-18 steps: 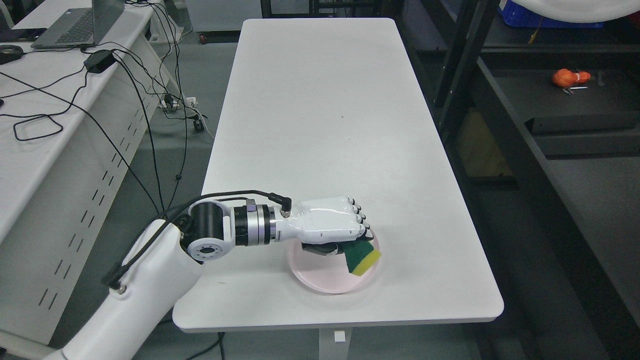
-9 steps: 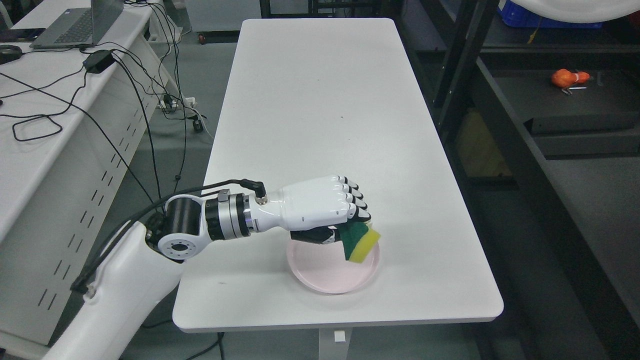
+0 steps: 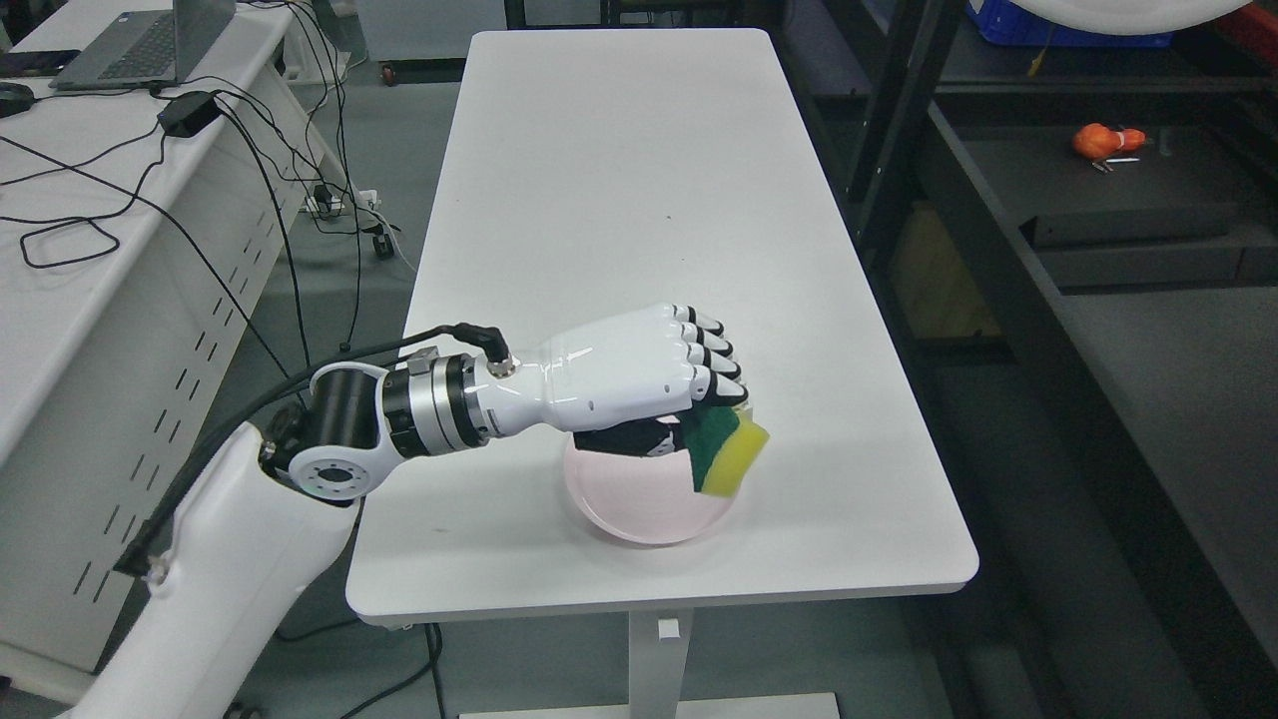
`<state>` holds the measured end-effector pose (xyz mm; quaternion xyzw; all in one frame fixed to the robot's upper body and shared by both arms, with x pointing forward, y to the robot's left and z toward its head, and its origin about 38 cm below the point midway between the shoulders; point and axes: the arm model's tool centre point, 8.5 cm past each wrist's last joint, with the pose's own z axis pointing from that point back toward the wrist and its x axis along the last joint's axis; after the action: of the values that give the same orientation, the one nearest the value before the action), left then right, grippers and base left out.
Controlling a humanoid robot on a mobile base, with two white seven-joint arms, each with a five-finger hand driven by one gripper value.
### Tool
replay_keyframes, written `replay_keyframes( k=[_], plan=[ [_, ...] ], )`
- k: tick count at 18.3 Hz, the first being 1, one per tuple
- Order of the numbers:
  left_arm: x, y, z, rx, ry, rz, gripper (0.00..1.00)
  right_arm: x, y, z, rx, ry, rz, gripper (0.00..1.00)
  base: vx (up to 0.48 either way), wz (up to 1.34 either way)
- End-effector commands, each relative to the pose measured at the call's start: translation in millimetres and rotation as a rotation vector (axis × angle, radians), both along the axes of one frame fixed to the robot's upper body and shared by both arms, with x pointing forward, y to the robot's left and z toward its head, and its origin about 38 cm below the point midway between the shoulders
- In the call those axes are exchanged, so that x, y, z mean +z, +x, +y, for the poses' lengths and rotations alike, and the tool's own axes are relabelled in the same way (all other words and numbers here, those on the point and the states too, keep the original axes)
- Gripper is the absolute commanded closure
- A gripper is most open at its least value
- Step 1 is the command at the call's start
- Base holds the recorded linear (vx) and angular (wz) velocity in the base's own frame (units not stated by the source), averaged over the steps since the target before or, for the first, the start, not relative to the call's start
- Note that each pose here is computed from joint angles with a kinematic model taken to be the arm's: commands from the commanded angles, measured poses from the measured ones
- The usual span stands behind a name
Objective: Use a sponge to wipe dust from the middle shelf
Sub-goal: 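Lift the sponge off the plate with the left hand, then carry the sponge with the left hand toward the metal shelf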
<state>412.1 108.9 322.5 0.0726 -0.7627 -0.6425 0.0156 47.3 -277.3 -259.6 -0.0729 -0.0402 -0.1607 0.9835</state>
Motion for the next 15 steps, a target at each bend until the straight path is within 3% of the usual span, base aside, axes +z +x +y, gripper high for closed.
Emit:
replay_keyframes(
  k=[1, 15],
  plan=[
    [24.7, -9.0, -11.7, -0.042, -0.053, -0.056, 1.00, 0.8, -1.3, -10.0, -0.005, 0.003, 0.052, 0.00, -0.116, -0.12],
    [49.3, -20.5, -54.2, -0.143, -0.069, -0.108, 1.00, 0.8, -1.3, -10.0, -0.005, 0.003, 0.052, 0.00, -0.133, -0.14]
  ],
)
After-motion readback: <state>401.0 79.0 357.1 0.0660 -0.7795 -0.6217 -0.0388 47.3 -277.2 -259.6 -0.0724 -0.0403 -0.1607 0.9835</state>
